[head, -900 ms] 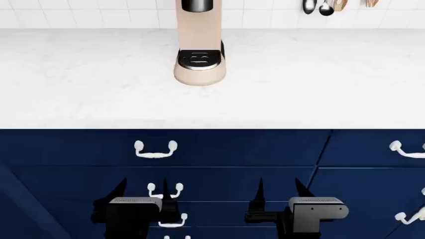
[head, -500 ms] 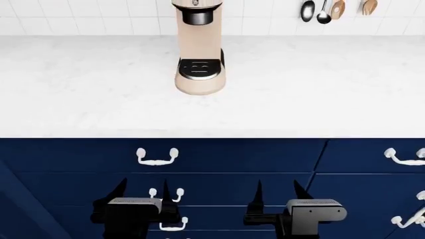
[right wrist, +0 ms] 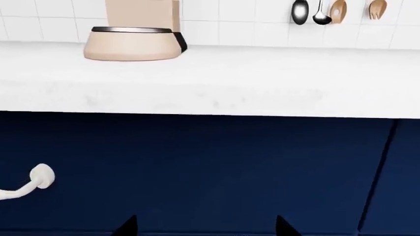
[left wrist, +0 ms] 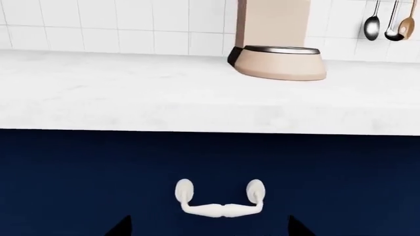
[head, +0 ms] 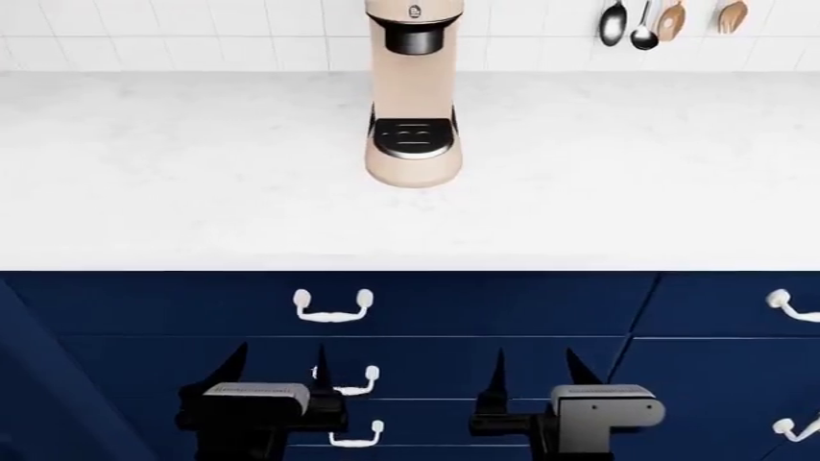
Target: Pick the mug from the cabinet, place it under the coffee machine dispenser, and press the start button.
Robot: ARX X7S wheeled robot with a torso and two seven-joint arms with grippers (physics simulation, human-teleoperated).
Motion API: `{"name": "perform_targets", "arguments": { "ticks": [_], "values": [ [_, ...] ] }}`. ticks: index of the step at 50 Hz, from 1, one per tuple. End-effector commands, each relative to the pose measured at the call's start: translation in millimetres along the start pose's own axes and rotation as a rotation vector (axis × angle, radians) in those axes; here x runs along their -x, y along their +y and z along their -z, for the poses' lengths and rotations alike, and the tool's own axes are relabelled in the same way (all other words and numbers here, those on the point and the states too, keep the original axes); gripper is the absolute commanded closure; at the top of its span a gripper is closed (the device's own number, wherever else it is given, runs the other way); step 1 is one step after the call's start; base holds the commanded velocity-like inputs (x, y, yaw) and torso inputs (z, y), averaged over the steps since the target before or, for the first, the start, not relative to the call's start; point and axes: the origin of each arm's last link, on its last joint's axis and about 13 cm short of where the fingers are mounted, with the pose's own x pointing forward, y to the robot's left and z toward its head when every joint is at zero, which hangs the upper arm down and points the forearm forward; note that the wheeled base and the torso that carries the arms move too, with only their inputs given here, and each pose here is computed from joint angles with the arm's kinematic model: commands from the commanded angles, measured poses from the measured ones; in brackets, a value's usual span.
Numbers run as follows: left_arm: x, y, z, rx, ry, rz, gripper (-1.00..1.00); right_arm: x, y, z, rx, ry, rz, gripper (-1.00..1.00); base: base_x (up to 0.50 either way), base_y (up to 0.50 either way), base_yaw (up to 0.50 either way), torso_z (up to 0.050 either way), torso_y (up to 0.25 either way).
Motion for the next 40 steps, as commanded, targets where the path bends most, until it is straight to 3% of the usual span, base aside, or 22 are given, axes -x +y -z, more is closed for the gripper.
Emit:
{"name": "perform_targets", "arguments": {
  "ticks": [1, 18, 40],
  "values": [
    [0.7, 1.1, 0.3, 0.013, 0.003, -0.001, -1.00, -0.5, 1.9, -0.4, 0.056, 0.012, 0.003, -1.00, 0.00, 0.50, 0.00, 0.000, 0.000],
    [0.3, 1.5, 0.6, 0.010, -0.006, -0.004, -1.00, -1.0, 3.7, -2.2, 0.121, 0.026, 0.010, -1.00, 0.00, 0.50, 0.00, 0.000, 0.000],
    [1.5, 1.3, 2.9, 0.004, -0.016, -0.010, -1.00, 0.0, 6.0, -0.5, 0.134, 0.033, -0.001, -1.00, 0.00, 0.50, 0.00, 0.000, 0.000]
  ]
}}
